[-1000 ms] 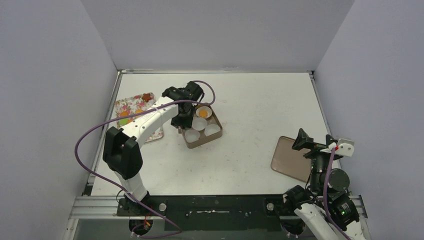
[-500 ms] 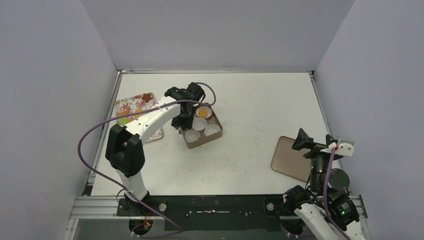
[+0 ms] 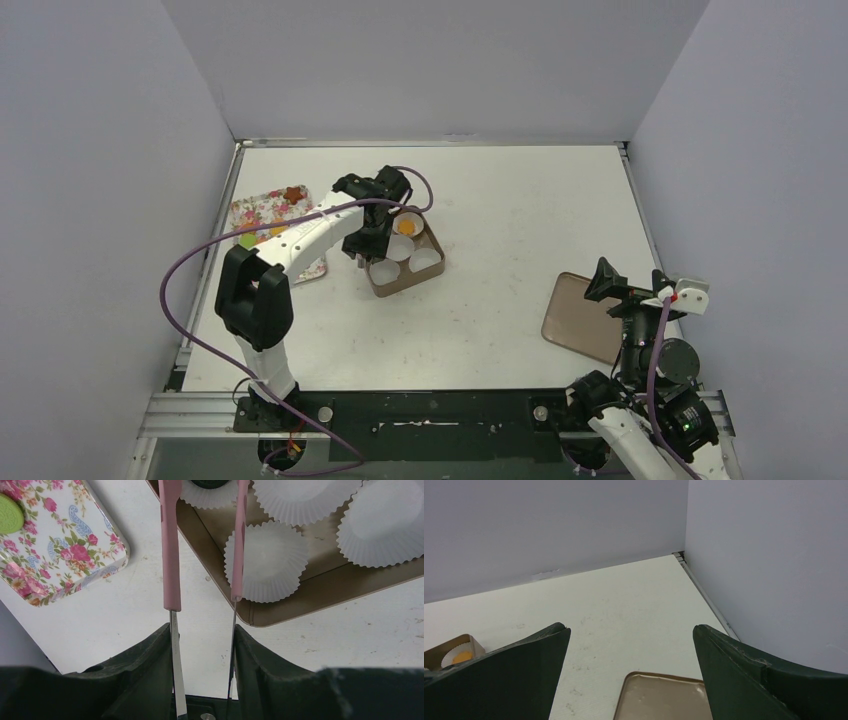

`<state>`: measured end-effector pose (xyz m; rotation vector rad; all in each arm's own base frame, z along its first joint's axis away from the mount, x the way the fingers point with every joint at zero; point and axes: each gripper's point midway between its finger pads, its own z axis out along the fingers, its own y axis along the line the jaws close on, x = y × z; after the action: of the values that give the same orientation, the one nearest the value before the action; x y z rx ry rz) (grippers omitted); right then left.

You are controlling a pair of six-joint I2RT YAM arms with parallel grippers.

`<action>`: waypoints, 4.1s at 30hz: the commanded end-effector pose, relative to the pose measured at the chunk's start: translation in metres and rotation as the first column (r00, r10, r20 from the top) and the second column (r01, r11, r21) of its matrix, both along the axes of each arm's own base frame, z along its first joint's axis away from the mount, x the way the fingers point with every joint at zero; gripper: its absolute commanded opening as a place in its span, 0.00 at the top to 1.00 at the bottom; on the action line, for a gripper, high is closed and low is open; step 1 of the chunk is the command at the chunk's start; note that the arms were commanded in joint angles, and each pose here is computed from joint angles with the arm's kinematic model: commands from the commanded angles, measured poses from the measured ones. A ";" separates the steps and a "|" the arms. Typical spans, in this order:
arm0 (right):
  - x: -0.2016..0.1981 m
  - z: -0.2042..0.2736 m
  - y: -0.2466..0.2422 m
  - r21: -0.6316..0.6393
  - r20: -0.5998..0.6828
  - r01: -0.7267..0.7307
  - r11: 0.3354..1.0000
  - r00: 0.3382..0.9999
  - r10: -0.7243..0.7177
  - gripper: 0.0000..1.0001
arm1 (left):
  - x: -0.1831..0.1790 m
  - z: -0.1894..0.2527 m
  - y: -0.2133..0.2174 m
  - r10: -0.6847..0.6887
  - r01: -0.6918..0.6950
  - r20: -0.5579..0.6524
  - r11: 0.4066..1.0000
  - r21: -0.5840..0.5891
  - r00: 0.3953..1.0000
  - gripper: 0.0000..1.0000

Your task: Pack the cookies

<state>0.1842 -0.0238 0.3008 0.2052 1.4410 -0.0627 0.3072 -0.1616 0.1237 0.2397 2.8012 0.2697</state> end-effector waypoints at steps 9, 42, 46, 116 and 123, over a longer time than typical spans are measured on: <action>-0.001 0.009 0.001 0.010 0.039 -0.008 1.000 0.999 0.008 0.00 | 0.013 0.034 0.001 0.019 -0.016 0.101 0.999 -0.029 0.995 0.57; 0.000 0.008 0.001 0.006 0.035 -0.006 1.000 0.999 0.006 0.00 | -0.007 0.067 0.169 0.417 -0.402 0.219 0.909 -0.113 0.882 0.63; 0.000 0.008 0.001 0.007 0.037 -0.006 1.000 0.999 0.005 0.00 | -0.014 0.053 0.183 0.435 -0.434 0.204 0.900 -0.049 0.877 0.63; 0.002 0.006 0.003 0.004 0.037 -0.013 1.000 0.999 0.012 0.00 | 0.000 0.000 0.185 0.465 -0.465 0.146 0.884 -0.034 0.873 0.79; 0.004 0.006 0.004 -0.001 0.032 -0.014 1.000 0.999 0.014 0.00 | -0.001 0.015 0.175 0.439 -0.429 0.155 0.899 -0.090 0.885 0.83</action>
<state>0.1862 -0.0217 0.3004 0.2010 1.4350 -0.0577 0.3008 0.0188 0.1176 -0.4346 2.7024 0.3706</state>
